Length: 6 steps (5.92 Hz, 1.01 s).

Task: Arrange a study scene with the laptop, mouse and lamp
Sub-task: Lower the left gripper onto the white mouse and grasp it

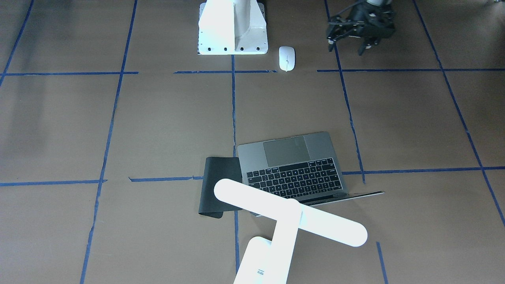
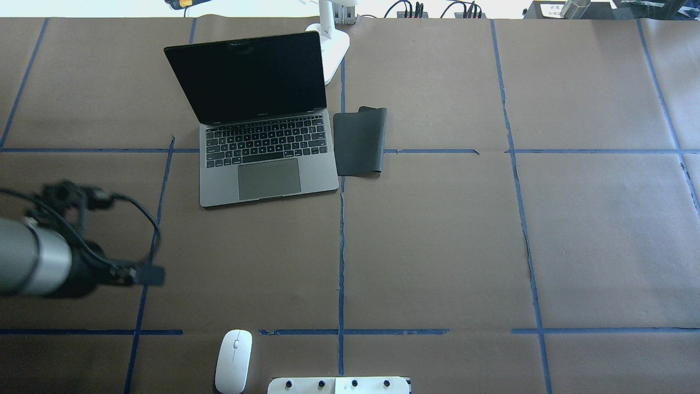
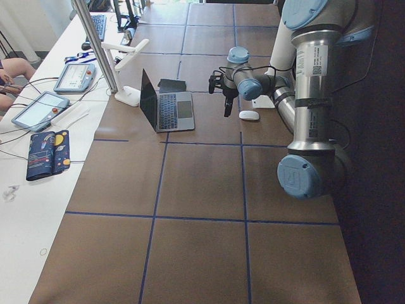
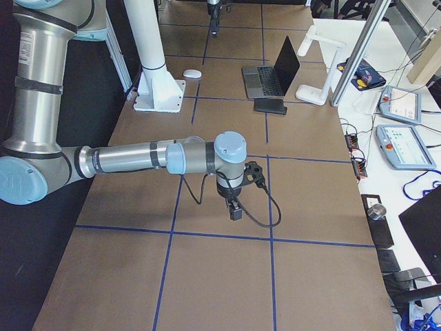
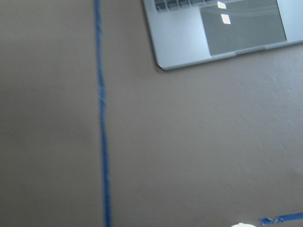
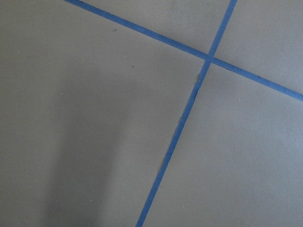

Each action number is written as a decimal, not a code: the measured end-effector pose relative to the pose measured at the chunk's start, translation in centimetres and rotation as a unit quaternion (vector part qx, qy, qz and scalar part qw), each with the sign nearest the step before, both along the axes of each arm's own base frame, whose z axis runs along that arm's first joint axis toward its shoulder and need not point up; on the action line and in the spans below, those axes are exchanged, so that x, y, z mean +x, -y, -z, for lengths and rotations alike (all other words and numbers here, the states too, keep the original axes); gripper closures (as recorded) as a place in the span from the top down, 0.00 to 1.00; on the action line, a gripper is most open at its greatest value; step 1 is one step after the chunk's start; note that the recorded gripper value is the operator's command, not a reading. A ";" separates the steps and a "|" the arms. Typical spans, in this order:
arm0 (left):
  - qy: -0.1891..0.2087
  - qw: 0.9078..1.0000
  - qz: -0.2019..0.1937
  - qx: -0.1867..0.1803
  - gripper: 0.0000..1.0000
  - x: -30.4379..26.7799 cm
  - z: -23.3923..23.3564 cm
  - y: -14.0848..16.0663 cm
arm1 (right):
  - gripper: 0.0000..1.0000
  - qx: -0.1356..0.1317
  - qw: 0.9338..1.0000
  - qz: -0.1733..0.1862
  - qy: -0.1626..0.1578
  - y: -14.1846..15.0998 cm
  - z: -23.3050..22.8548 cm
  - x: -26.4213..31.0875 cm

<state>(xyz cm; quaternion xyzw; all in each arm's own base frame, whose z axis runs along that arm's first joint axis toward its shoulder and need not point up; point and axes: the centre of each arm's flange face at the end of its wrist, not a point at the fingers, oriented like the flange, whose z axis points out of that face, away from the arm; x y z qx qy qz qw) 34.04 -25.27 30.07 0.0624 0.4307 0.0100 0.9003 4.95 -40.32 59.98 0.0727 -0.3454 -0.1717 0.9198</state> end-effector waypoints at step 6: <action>0.033 0.999 0.004 0.013 1.00 19.1 -1.7 -10.9 | 1.00 -0.009 1.000 -0.004 0.002 -0.8 -0.9 0.4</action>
